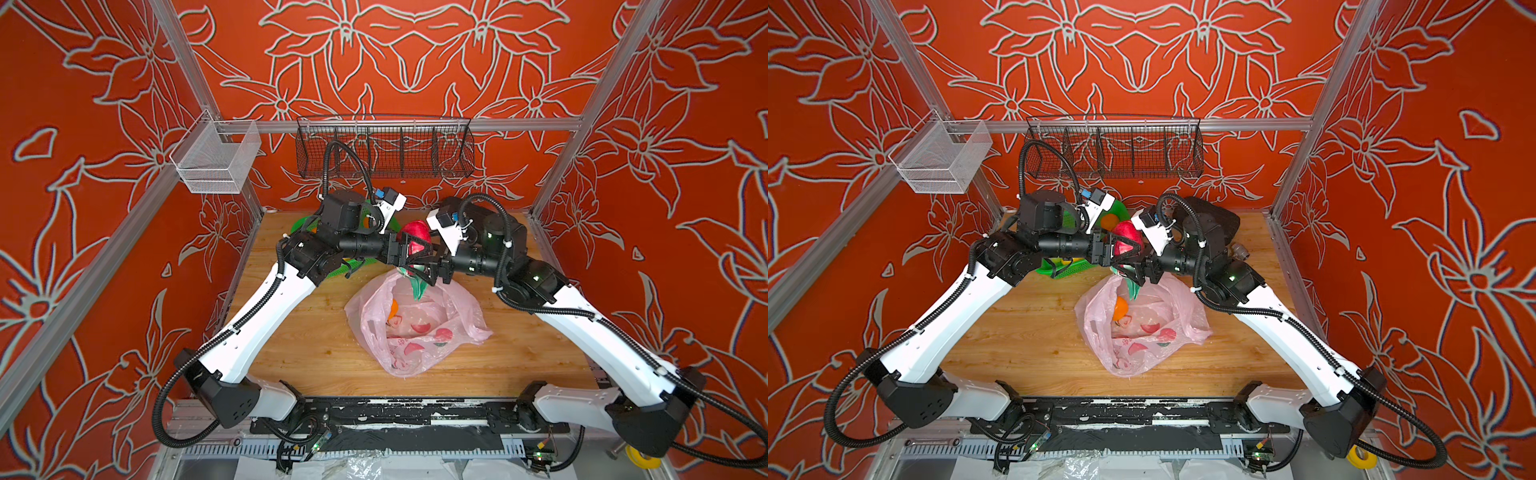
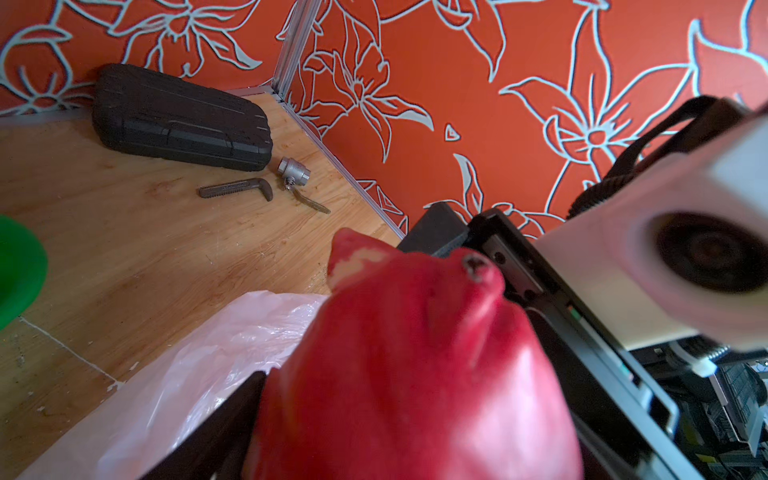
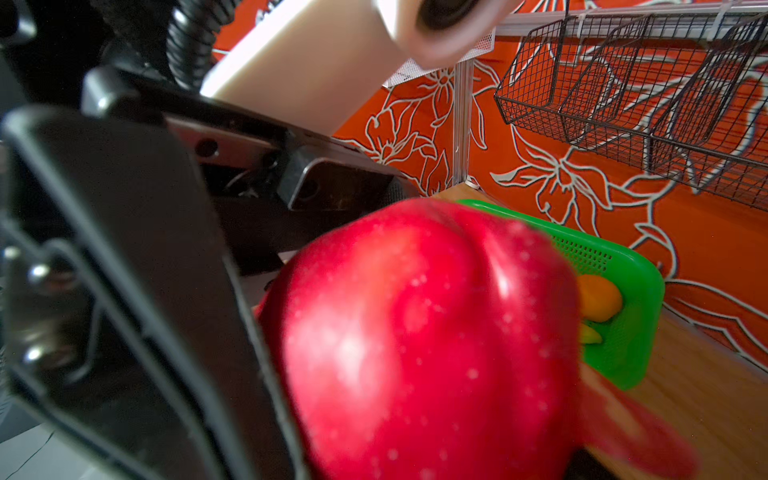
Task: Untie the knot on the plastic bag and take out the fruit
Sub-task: 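Grasp the dragon fruit with the left gripper while the right gripper releases it, then lower the dragon fruit into the green basket with the left gripper and release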
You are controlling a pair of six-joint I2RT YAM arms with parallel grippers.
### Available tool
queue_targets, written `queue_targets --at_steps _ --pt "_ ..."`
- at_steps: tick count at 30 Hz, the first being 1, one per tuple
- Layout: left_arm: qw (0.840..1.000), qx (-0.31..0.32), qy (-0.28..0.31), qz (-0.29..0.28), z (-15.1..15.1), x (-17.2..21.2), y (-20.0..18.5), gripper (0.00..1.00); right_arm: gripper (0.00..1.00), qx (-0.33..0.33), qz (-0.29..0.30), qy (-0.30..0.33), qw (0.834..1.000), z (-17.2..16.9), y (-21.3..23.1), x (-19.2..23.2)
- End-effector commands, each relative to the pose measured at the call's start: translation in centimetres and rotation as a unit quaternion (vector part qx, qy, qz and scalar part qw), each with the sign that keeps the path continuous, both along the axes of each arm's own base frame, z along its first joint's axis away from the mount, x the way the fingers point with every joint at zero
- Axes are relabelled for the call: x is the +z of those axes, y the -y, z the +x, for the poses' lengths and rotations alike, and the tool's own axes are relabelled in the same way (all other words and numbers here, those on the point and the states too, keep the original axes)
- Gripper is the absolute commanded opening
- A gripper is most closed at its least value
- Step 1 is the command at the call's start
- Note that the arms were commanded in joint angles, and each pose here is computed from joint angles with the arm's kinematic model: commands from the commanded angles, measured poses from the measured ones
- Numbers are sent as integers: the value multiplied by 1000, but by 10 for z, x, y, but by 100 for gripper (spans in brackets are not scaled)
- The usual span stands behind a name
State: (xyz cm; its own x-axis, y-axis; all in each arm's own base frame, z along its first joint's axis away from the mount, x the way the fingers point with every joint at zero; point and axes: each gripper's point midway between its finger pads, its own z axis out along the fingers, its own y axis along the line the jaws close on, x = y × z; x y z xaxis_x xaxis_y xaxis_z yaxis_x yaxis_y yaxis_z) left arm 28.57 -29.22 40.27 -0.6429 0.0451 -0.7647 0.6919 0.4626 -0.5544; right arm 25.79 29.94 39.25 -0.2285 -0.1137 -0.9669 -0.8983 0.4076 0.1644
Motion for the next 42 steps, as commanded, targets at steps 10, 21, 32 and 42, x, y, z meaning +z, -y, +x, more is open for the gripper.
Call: queue_targets --at_steps 10,21,32,42 --pt "992 116 37 30 17 15 -37 46 97 -55 76 67 993 -5 25 56" --pt "931 360 -66 -6 65 -11 -144 43 97 -218 144 -44 964 23 67 45" --pt "835 498 -206 -113 120 -61 -203 39 93 -243 79 -226 940 23 59 -37" --pt "766 545 -299 -165 196 -125 -221 35 96 -270 75 -201 939 24 73 -42"
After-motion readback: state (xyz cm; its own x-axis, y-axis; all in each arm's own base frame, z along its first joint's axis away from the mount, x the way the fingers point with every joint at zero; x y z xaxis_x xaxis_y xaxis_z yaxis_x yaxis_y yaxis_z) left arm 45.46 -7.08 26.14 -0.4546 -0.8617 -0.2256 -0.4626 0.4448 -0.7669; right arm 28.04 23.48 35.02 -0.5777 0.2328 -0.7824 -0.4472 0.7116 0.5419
